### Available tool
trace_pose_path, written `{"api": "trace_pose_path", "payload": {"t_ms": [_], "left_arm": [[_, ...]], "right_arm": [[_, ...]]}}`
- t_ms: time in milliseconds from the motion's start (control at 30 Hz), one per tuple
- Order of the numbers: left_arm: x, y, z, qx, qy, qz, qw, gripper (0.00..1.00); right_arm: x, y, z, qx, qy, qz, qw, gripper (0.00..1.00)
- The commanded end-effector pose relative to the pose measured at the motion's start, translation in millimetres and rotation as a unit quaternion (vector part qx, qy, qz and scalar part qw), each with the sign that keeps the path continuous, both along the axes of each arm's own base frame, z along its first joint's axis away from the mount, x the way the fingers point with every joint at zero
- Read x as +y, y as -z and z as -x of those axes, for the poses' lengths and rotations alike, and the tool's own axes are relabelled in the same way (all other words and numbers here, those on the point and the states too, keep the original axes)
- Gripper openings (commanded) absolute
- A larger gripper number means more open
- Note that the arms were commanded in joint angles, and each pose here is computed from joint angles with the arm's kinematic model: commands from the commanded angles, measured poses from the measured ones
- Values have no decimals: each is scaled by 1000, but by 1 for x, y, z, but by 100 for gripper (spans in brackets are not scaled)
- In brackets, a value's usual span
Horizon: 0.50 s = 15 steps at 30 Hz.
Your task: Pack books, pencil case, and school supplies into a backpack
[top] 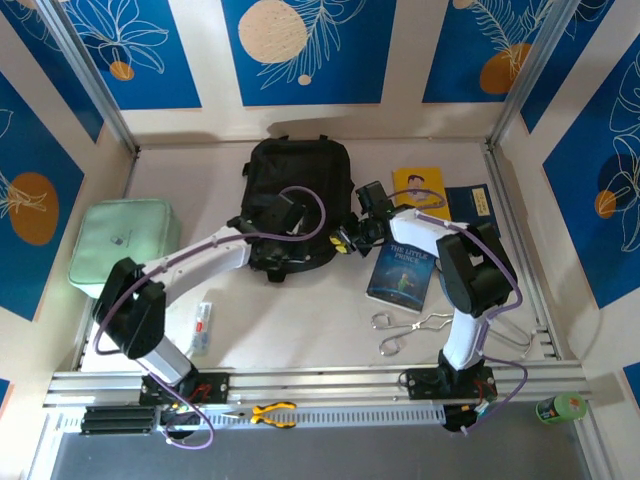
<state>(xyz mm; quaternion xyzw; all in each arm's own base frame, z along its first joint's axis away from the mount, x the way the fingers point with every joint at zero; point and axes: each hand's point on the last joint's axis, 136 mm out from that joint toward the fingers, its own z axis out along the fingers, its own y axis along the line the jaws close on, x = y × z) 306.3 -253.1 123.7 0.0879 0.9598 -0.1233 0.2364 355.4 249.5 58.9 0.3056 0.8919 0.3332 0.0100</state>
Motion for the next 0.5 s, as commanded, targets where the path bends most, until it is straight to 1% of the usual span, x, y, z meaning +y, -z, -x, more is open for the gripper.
{"api": "trace_pose_path", "payload": {"t_ms": [0, 167, 267, 333, 467], "left_arm": [[49, 1, 5, -9, -58, -64, 996, 0], [84, 7, 6, -14, -92, -82, 992, 0], [89, 10, 2, -9, -94, -74, 993, 0], [76, 10, -1, -10, -66, -51, 996, 0], [31, 4, -2, 2, 1, 26, 1000, 0]], "right_arm": [[-18, 6, -6, 0, 17, 43, 999, 14], [-28, 5, -16, -15, 20, 61, 998, 13], [-32, 0, -27, -37, 9, 69, 997, 13], [-31, -2, -38, -52, -7, 67, 996, 13], [-25, -6, -53, -75, -38, 59, 995, 13]]}}
